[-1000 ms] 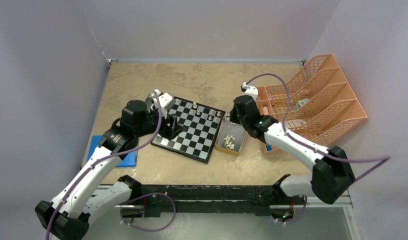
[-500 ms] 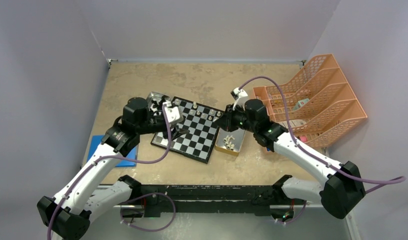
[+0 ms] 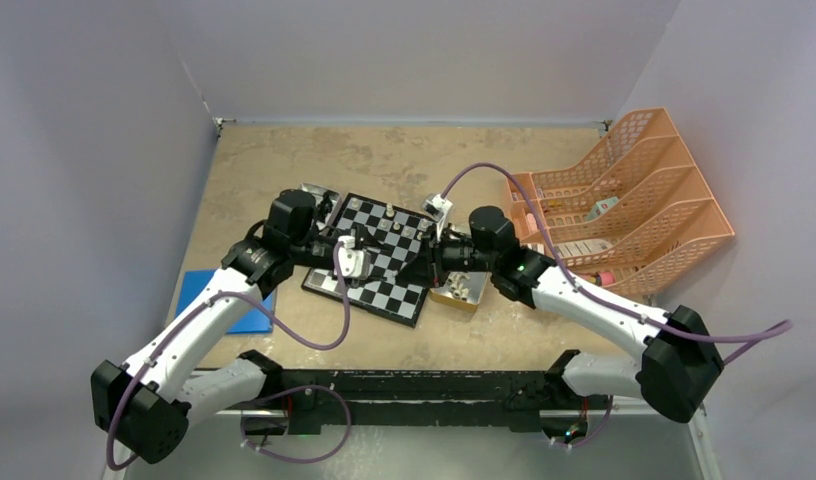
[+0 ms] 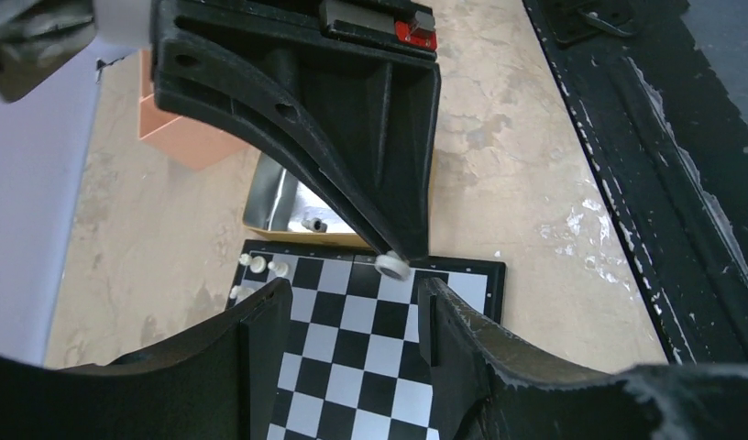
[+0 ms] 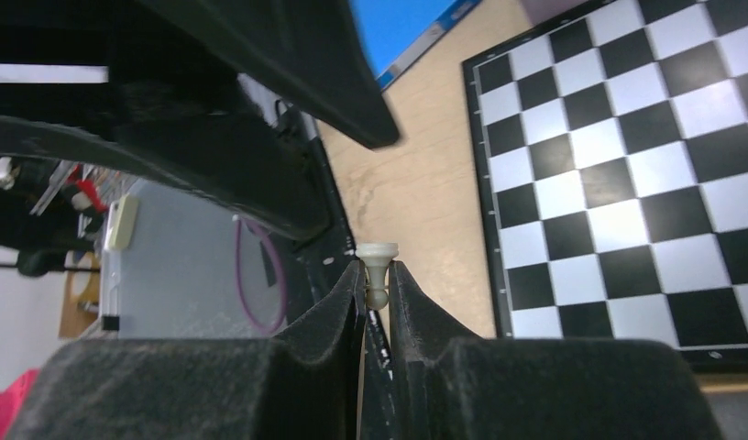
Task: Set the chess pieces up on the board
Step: Place the chess piece on the chessboard.
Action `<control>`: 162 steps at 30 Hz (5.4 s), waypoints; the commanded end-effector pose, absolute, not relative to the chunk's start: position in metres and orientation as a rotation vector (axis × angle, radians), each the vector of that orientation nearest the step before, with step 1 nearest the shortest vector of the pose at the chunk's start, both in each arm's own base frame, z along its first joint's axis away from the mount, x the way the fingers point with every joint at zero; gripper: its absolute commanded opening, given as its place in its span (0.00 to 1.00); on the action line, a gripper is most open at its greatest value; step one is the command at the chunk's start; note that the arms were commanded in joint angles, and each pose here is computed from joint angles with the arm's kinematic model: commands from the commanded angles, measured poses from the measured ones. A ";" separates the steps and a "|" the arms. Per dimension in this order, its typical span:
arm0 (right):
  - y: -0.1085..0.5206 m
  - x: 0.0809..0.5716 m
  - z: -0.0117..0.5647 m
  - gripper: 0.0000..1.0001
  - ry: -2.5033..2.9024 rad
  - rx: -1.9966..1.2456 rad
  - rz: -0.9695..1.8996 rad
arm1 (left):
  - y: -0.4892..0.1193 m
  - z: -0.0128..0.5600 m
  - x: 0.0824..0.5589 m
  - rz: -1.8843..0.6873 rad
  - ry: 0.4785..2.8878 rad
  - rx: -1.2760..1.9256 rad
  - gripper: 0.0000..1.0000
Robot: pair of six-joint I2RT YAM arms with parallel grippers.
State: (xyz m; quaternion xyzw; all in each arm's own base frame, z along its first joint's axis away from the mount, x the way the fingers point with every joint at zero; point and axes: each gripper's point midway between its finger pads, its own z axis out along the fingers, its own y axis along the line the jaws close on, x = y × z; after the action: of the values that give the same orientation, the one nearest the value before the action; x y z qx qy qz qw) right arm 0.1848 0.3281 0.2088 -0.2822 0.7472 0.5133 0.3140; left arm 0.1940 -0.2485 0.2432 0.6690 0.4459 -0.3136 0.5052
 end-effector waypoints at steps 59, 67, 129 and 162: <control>0.342 0.201 0.290 0.36 1.674 -0.326 1.568 | -0.248 0.256 0.203 -0.939 1.453 1.121 0.00; 0.340 0.197 0.291 0.34 1.673 -0.299 1.598 | -0.247 0.282 0.199 -0.978 1.343 0.977 0.00; 0.395 0.406 0.148 0.11 2.171 -0.265 0.407 | -0.155 0.284 0.153 -0.597 1.391 0.788 0.72; 0.408 0.419 0.091 0.16 2.314 -0.349 0.191 | -0.152 0.287 0.141 -0.585 1.361 0.837 0.75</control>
State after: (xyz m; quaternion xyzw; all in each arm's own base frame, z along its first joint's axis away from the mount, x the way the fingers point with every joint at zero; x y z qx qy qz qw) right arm 0.4148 0.4056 0.0875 -0.1322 0.9105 0.0836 0.3828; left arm 0.1441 -0.1520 0.2756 0.3637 0.6191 -0.2599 0.6456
